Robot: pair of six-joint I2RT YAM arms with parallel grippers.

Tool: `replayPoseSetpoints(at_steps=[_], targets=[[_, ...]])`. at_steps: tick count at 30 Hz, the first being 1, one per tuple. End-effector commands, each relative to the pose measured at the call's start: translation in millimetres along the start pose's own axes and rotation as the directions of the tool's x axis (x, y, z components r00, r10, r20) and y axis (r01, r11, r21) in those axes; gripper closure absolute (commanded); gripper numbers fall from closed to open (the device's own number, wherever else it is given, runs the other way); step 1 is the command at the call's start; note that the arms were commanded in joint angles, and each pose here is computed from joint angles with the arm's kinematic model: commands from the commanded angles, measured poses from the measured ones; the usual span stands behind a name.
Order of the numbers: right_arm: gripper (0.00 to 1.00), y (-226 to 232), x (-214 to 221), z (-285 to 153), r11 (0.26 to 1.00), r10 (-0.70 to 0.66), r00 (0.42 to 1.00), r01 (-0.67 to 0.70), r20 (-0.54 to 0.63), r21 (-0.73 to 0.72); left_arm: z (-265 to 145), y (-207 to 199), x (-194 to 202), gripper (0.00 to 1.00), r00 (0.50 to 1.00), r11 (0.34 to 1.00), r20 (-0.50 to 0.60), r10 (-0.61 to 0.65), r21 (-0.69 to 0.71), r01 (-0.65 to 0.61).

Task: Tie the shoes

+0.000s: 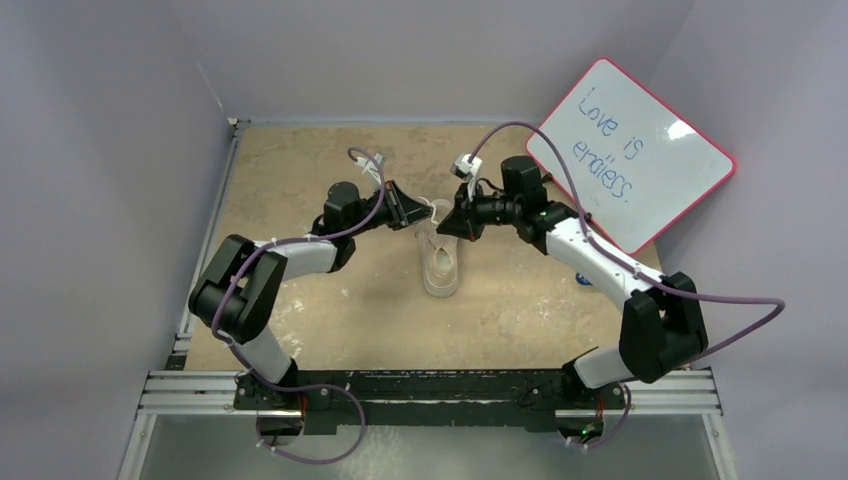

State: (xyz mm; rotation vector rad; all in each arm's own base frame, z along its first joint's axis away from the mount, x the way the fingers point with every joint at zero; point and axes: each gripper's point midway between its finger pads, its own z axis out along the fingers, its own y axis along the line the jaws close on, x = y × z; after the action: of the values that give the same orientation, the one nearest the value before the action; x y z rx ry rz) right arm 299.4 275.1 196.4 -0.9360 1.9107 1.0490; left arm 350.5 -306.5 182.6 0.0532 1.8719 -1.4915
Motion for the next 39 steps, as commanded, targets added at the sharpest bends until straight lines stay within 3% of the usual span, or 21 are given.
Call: replayPoseSetpoints(at_steps=[1, 7, 12, 21, 33, 39], targets=[[1.0, 11, -39, 2, 0.939, -0.337, 0.928, 0.344, 0.156, -0.016, 3, -13, -17, 1.0, 0.999, 0.999, 0.023, 0.048, 0.025, -0.048], [1.0, 2, -43, -5, 0.857, -0.515, 0.853, 0.514, 0.079, 0.039, 8, -12, -14, 1.0, 0.998, 0.998, -0.028, 0.053, 0.023, -0.053], [1.0, 4, -35, -11, 0.824, -0.566, 0.824, 0.566, 0.021, 0.012, 9, -10, -15, 1.0, 0.998, 0.998, -0.036, 0.054, 0.026, -0.053], [1.0, 41, -32, -11, 0.841, -0.503, 0.858, 0.514, 0.108, -0.168, 10, -5, -15, 1.0, 0.998, 0.999, -0.047, 0.041, 0.027, -0.04], [1.0, 3, -42, -15, 0.785, -0.619, 0.785, 0.618, 0.015, 0.026, 9, -4, -14, 1.0, 0.998, 0.999, -0.06, 0.032, 0.029, -0.031], [1.0, 1, -34, -7, 0.802, -0.598, 0.801, 0.598, 0.032, 0.01, 11, -5, -16, 1.0, 0.999, 0.999, -0.05, 0.014, 0.04, -0.012]])
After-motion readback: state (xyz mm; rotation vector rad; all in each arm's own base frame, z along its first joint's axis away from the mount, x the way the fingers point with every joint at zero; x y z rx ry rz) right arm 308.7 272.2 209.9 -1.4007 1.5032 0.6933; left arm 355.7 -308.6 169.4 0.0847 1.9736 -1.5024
